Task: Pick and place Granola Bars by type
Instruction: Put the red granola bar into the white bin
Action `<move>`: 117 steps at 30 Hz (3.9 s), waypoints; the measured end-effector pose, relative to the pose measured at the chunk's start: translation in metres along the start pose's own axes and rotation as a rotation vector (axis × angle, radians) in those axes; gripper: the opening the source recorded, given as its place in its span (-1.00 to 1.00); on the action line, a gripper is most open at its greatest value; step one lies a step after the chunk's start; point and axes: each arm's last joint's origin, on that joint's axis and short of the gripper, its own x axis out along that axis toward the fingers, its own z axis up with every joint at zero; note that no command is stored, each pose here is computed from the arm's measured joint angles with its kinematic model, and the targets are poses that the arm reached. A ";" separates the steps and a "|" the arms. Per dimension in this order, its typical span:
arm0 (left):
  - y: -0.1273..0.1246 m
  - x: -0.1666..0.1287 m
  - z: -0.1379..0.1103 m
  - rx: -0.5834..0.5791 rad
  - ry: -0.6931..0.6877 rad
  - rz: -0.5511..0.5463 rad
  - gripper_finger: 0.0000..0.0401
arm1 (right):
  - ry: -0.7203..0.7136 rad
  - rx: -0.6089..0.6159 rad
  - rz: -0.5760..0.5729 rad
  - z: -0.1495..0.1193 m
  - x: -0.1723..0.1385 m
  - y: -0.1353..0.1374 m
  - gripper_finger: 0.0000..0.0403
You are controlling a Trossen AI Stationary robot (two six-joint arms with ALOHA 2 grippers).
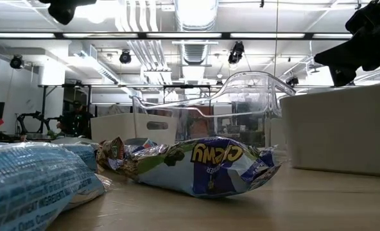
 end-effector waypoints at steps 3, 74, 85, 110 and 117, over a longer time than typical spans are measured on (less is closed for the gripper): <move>-0.004 0.008 0.005 0.012 0.025 0.002 -1.00 | 0.000 0.000 0.000 0.000 0.000 0.000 -0.94; -0.030 0.039 -0.003 -1.039 0.932 0.153 -1.00 | 0.000 0.000 0.000 0.000 0.000 0.000 -0.94; -0.033 0.041 0.023 -1.052 1.026 0.296 -1.00 | 0.000 0.000 0.000 0.000 0.000 0.000 -0.94; -0.038 0.070 0.004 -1.161 1.075 0.749 -1.00 | 0.001 0.000 0.001 0.000 0.000 0.000 -0.94; -0.035 0.063 -0.008 -1.126 1.104 0.813 -1.00 | 0.001 0.000 0.000 0.000 0.000 0.000 -0.94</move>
